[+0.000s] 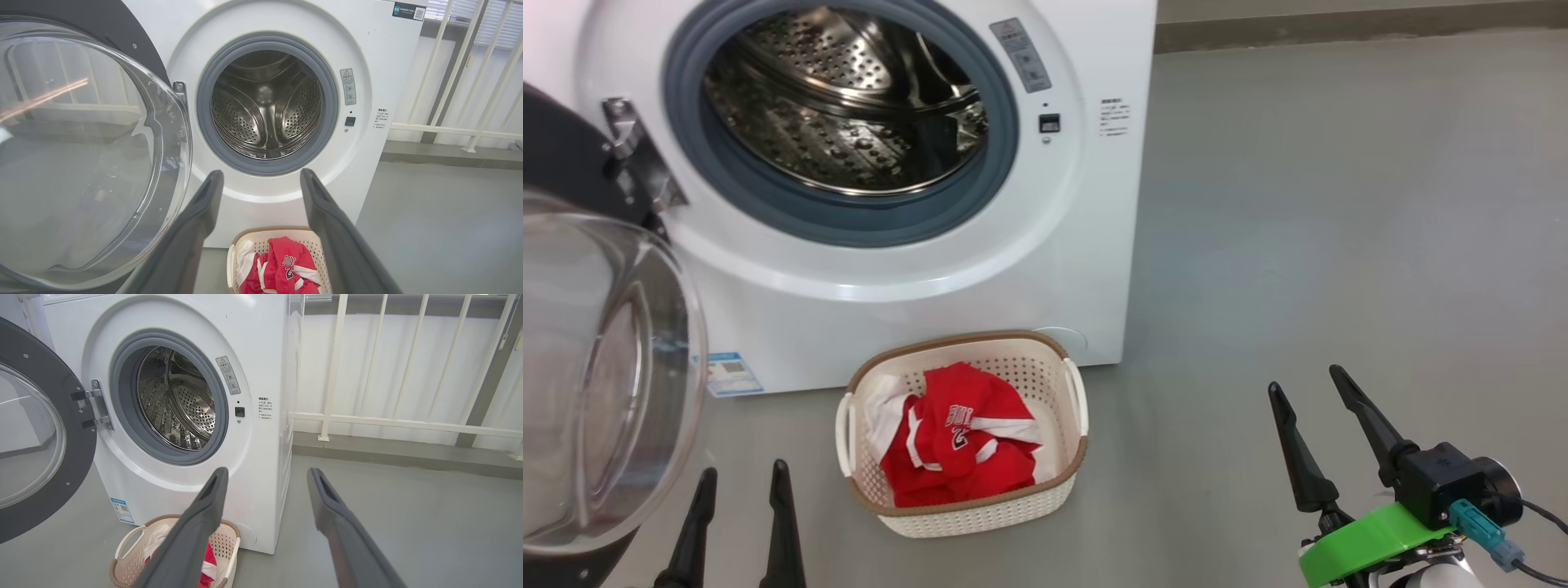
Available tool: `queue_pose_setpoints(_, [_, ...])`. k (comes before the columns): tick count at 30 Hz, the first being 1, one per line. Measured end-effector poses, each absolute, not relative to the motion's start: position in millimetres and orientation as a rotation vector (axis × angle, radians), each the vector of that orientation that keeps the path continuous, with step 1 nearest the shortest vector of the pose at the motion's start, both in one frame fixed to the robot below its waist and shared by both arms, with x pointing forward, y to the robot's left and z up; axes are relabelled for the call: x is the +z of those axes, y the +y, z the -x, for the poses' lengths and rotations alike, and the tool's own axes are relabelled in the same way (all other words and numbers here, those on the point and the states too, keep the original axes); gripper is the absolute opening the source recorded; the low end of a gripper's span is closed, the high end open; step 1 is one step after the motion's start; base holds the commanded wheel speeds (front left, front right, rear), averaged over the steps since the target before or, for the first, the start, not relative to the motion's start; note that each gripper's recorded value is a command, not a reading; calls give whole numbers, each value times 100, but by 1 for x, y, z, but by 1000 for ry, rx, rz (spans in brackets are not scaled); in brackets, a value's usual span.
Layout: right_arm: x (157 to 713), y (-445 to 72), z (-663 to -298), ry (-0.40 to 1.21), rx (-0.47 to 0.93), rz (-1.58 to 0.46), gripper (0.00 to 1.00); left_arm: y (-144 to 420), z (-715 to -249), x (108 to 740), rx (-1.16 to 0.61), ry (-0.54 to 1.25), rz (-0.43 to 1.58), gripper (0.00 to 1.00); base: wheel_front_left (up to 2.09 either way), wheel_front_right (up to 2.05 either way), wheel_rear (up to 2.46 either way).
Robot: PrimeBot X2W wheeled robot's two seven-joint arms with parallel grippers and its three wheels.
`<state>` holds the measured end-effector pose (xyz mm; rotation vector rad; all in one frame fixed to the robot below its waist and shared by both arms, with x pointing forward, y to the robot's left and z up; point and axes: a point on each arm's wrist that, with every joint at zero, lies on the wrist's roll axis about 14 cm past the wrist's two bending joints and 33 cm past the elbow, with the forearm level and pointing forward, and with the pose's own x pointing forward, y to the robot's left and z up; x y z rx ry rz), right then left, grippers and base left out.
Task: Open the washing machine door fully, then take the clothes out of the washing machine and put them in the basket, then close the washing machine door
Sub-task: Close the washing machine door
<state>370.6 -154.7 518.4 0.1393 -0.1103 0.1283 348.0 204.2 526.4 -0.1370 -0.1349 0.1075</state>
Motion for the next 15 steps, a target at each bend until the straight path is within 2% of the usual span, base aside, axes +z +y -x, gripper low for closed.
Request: queue_pose_setpoints(15, [524, -95, -386, -114, 305, -144, 100, 248, -313, 548, 261, -208, 102, 100, 0, 0, 0])
